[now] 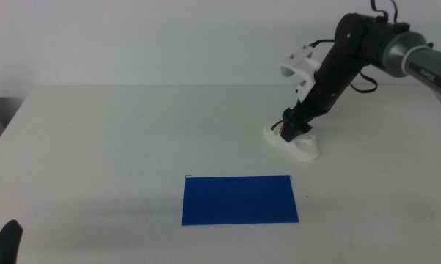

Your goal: Use one arm to grab the shoe from the table and place it on the mat.

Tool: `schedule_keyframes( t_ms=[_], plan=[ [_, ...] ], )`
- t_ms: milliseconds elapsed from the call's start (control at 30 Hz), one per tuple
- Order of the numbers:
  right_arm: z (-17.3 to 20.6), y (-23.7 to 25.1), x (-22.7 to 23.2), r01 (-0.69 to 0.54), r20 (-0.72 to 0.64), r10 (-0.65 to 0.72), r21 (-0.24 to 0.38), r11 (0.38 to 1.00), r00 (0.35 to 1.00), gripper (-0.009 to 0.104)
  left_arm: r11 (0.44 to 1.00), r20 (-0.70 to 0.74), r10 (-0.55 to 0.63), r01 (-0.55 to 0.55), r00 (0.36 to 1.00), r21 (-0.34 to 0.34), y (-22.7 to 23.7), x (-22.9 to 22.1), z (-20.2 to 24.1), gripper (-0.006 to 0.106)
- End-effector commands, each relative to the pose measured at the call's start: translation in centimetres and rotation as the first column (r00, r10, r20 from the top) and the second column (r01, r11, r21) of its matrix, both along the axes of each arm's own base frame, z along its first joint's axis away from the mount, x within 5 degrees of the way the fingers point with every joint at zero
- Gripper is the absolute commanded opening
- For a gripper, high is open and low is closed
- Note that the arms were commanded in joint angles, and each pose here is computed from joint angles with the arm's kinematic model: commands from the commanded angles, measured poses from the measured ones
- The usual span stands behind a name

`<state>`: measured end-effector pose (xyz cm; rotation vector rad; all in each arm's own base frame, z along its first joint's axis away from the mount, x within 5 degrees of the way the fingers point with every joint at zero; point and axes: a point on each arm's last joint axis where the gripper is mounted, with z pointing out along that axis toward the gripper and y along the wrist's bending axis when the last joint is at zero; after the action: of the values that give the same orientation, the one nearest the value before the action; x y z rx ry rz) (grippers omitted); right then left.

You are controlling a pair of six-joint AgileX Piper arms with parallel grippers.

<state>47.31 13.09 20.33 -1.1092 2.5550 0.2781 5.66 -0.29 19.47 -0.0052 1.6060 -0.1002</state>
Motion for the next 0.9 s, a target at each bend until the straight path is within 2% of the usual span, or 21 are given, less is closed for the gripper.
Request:
schedule_keyframes(
  t_ms=[0,267,400,467,500,633,667,867],
  plan=[
    [3.6,0.2,0.0,-0.013,0.111,0.010,0.023,1.000,0.994,0.092,1.000,0.079,-0.011,0.012,0.997,-0.009,-0.1,-0.1,0.5,0.092],
    [1.6,0.6,0.3,-0.019,0.072,0.018,0.014,1.000,0.997,0.091,1.000,0.079,-0.011,0.012,0.997,-0.010,-0.1,-0.1,0.5,0.092],
    [1.1,0.7,0.4,-0.020,0.062,0.019,0.011,1.000,0.998,0.083,1.000,0.079,-0.011,0.012,0.997,-0.010,-0.1,-0.1,0.5,0.092],
    [1.1,0.7,0.3,-0.021,0.062,0.020,0.011,1.000,0.998,0.073,1.000,0.079,-0.011,0.012,0.997,-0.010,-0.1,-0.1,0.5,0.092],
    [1.5,0.7,0.2,-0.023,0.065,0.022,0.012,1.000,0.998,0.049,1.000,0.079,-0.011,0.012,0.997,-0.010,-0.1,-0.1,0.5,0.092],
    [2.8,0.8,-0.5,-0.031,0.051,0.030,0.014,0.999,0.998,-0.001,1.000,0.079,-0.011,0.012,0.997,-0.010,-0.1,-0.1,0.5,0.092],
    [3.5,0.9,-0.7,-0.033,0.057,0.032,0.016,0.999,0.998,-0.004,1.000,0.079,-0.011,0.012,0.997,-0.010,-0.1,-0.1,0.5,0.092],
    [8.5,2.1,-3.0,-0.011,0.101,0.005,0.053,0.999,0.995,-0.004,1.000,0.079,-0.011,0.012,0.997,-0.010,-0.1,-0.1,0.5,0.092]
  ],
)
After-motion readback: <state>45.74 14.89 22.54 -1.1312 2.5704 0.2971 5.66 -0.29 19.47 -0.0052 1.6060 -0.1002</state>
